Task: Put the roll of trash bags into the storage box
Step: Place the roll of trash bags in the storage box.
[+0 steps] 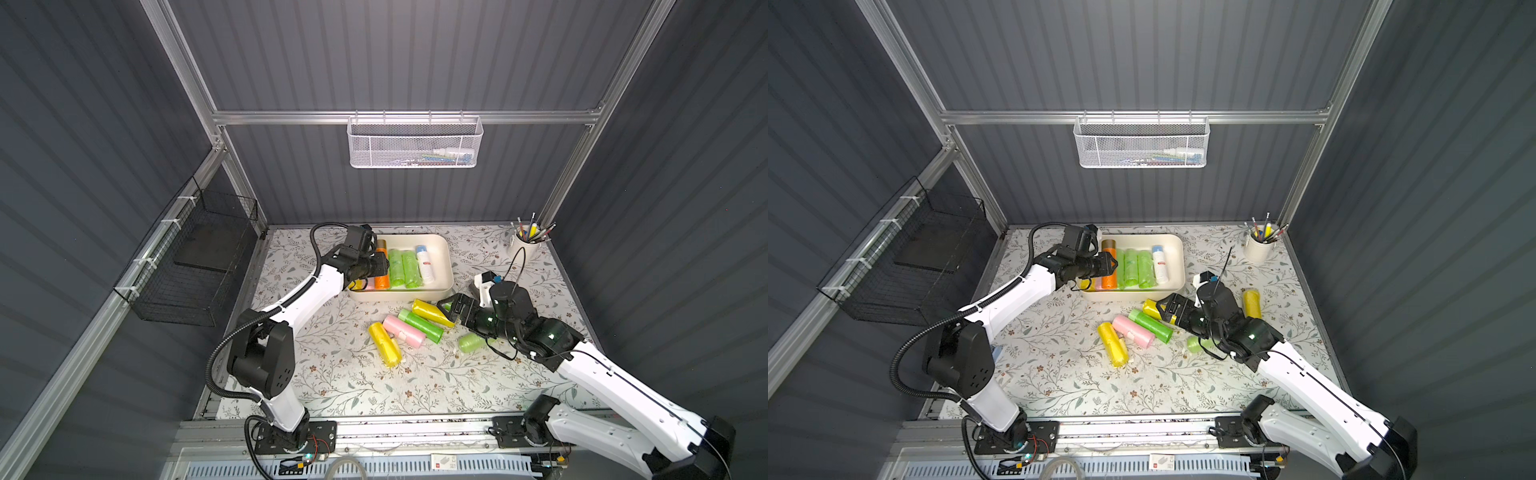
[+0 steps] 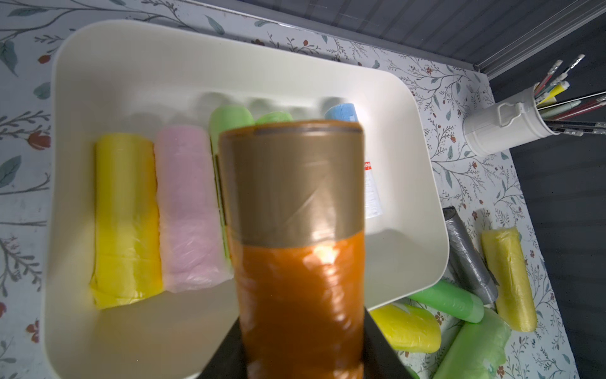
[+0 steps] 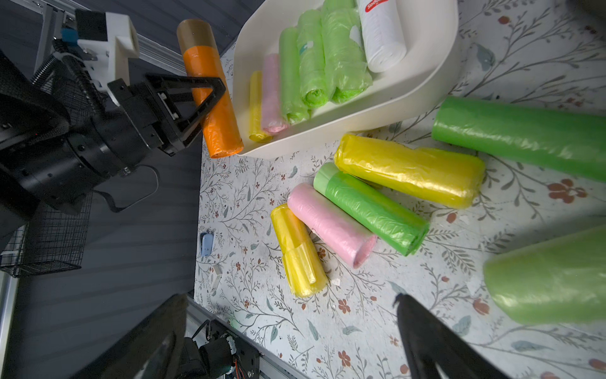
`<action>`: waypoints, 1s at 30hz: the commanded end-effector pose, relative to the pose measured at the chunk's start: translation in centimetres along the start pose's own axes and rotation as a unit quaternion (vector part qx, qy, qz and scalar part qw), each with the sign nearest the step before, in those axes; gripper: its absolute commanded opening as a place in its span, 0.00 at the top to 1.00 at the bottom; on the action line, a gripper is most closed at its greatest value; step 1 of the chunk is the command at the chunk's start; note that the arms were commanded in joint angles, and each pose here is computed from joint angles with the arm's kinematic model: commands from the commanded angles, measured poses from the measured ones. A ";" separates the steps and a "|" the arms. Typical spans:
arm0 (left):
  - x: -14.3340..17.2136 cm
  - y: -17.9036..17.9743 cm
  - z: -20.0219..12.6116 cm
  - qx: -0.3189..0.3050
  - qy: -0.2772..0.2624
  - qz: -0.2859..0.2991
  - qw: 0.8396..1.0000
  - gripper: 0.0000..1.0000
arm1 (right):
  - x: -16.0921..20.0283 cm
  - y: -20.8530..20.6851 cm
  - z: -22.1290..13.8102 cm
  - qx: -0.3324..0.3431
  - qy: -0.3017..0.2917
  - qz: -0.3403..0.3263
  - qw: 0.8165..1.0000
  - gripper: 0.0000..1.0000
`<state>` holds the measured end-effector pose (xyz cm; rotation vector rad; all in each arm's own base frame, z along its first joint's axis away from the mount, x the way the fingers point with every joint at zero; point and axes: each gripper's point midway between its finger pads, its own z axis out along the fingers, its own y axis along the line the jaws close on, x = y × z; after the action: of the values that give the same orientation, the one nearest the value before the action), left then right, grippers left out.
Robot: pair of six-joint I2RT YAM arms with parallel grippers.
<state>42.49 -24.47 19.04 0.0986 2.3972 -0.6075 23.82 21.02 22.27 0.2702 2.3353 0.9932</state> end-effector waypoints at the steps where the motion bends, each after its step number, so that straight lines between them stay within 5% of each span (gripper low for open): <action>1: -3.1 -1.8 0.2 0.028 -0.027 0.013 0.999 0.57 | -0.7 0.4 -0.2 -0.016 -0.015 -0.016 1.000 0.01; 17: -3.0 -8.2 8.4 0.046 0.018 0.060 0.997 0.58 | -1.4 0.2 0.1 -0.047 -0.004 -0.014 0.999 0.01; 30: -2.1 -11.5 14.6 0.104 0.014 -0.004 0.994 0.59 | -1.5 -2.4 -3.7 -0.027 -0.044 -0.018 0.998 0.01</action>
<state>49.07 -39.17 12.96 0.2240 2.4309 -0.7545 23.63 17.44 25.41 0.2338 2.1556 1.0624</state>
